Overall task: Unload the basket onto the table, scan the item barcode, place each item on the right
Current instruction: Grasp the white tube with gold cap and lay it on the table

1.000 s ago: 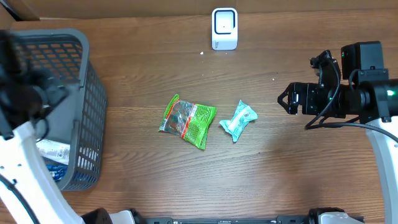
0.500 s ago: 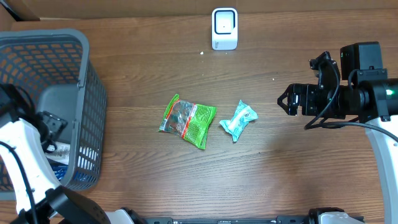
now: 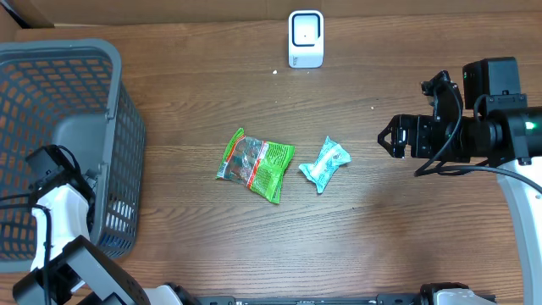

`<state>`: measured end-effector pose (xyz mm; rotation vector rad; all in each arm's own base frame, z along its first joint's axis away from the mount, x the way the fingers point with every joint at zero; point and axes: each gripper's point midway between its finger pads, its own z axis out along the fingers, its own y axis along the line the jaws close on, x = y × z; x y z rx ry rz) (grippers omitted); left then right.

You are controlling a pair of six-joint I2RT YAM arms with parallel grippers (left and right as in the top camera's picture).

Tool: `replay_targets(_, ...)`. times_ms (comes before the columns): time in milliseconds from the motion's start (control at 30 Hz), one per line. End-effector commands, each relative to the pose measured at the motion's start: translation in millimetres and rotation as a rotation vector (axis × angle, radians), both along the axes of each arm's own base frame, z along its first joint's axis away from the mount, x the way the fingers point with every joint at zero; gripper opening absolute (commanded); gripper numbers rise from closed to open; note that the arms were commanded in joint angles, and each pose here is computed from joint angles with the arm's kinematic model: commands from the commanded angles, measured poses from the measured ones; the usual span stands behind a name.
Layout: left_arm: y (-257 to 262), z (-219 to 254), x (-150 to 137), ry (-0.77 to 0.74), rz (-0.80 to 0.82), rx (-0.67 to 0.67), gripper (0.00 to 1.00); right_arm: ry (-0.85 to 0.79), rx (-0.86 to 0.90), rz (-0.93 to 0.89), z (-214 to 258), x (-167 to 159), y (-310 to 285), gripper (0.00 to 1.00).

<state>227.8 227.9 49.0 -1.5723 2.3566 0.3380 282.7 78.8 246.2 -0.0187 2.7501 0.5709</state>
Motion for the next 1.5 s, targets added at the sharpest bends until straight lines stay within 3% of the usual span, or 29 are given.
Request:
replay_targets(0,3.7,-17.4,-2.5,0.038,-0.008,-0.005,0.86,0.004,-0.003,0.001,-1.5,0.0,-0.8,0.97)
replay_targets(67,3.9,-29.3,-2.1,0.057,-0.008,-0.022,0.83,0.003,-0.003,0.001,-1.4,0.2,-0.8,0.96)
replay_targets(167,1.8,-40.1,-3.8,0.08,-0.009,-0.045,0.37,0.004,-0.003,0.001,-1.5,0.0,-0.8,0.96)
replay_targets(300,3.4,-33.7,-1.3,0.074,-0.009,-0.042,0.04,0.002,-0.003,0.001,-1.4,0.4,-0.8,0.96)
replay_targets(433,2.9,6.6,22.4,0.007,-0.035,-0.096,0.04,0.004,-0.002,0.001,-1.4,0.1,-0.7,0.96)
replay_targets(633,12.3,141.9,59.0,-0.132,-0.094,-0.078,0.04,0.008,-0.002,0.0,-1.8,-0.7,-0.8,0.96)
replay_targets(800,-39.7,294.0,85.4,-0.348,-0.441,0.011,0.04,0.006,-0.003,0.001,-1.7,-0.5,-0.8,0.97)
replay_targets(933,-126.1,344.8,95.3,-0.433,-0.811,0.02,0.04,0.006,-0.003,0.0,-1.7,-0.4,-0.8,0.97)
replay_targets(1000,-174.2,343.3,98.2,-0.413,-0.986,-0.009,0.04,0.004,-0.002,0.0,-1.5,-0.1,-0.7,0.97)
replay_targets(1100,-243.0,301.0,94.2,-0.233,-1.193,-0.115,0.04,-0.005,-0.002,0.0,-0.7,2.0,-0.7,0.97)
replay_targets(1167,-252.2,233.1,84.6,0.057,-1.088,-0.112,0.04,-0.012,-0.002,0.0,-0.1,3.5,-0.6,0.97)
replay_targets(1233,-244.5,189.6,81.0,0.199,-1.001,-0.059,0.04,-0.011,-0.002,0.0,-0.2,3.3,-0.6,0.97)
replay_targets(1467,-236.0,54.6,71.8,0.333,-0.946,-0.049,0.04,-0.011,-0.002,0.0,-0.3,3.2,-0.6,0.97)
